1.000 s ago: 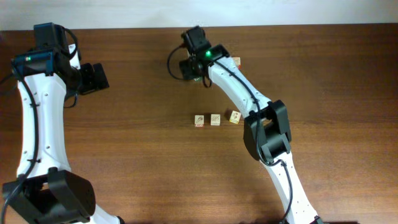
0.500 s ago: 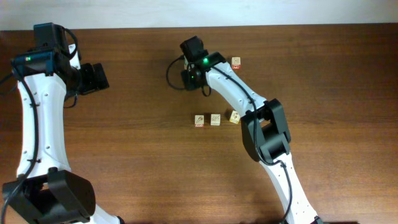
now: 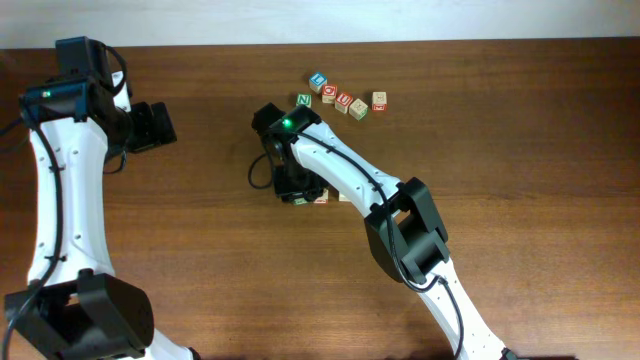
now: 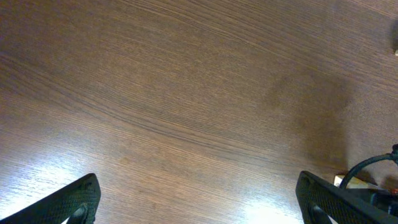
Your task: Rotate 4 blocks
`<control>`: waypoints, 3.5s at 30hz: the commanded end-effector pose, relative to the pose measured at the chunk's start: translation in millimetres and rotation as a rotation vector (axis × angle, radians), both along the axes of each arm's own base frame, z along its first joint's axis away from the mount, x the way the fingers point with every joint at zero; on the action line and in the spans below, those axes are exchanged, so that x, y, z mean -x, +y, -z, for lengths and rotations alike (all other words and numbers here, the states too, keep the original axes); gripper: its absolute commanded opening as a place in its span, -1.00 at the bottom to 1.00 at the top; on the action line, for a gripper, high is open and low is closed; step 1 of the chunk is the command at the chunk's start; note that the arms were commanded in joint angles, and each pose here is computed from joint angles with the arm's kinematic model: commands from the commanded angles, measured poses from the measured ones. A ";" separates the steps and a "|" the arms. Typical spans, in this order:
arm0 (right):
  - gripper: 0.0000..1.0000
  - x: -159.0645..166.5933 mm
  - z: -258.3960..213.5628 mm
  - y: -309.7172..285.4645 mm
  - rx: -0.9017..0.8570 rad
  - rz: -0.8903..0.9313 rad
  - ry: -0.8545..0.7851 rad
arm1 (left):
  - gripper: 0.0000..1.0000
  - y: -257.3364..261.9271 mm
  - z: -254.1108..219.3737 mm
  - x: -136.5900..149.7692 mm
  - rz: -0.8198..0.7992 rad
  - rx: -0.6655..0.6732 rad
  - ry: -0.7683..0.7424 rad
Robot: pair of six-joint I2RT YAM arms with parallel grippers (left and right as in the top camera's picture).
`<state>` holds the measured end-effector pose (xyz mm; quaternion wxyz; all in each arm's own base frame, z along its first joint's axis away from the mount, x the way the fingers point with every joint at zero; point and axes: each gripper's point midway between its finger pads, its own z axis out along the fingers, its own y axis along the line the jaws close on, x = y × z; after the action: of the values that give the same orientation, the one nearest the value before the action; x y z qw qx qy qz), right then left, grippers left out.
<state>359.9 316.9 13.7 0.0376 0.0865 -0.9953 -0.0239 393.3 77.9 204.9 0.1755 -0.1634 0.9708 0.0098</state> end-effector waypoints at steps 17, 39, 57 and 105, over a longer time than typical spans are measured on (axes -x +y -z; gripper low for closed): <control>0.24 51.4 -415.7 -119.4 -0.413 -0.046 -0.747 | 0.74 -31.4 -159.5 100.9 -0.037 -0.009 -0.193; -0.22 -4.8 -14.6 -206.1 -0.154 0.357 -0.071 | 0.36 -118.5 137.6 67.2 -0.072 0.201 0.147; -0.29 -13.9 14.4 -169.9 -0.233 0.301 -0.061 | 0.35 -226.5 190.8 35.9 0.143 0.325 0.113; -0.71 -55.5 -59.3 10.7 -0.300 -0.041 -0.533 | 0.20 -38.7 113.2 -31.5 -0.095 0.184 0.041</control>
<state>403.0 325.9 78.8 -0.2146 0.1248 -0.9542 -0.1670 433.0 21.3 93.0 0.1556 -0.2093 0.9624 -0.0762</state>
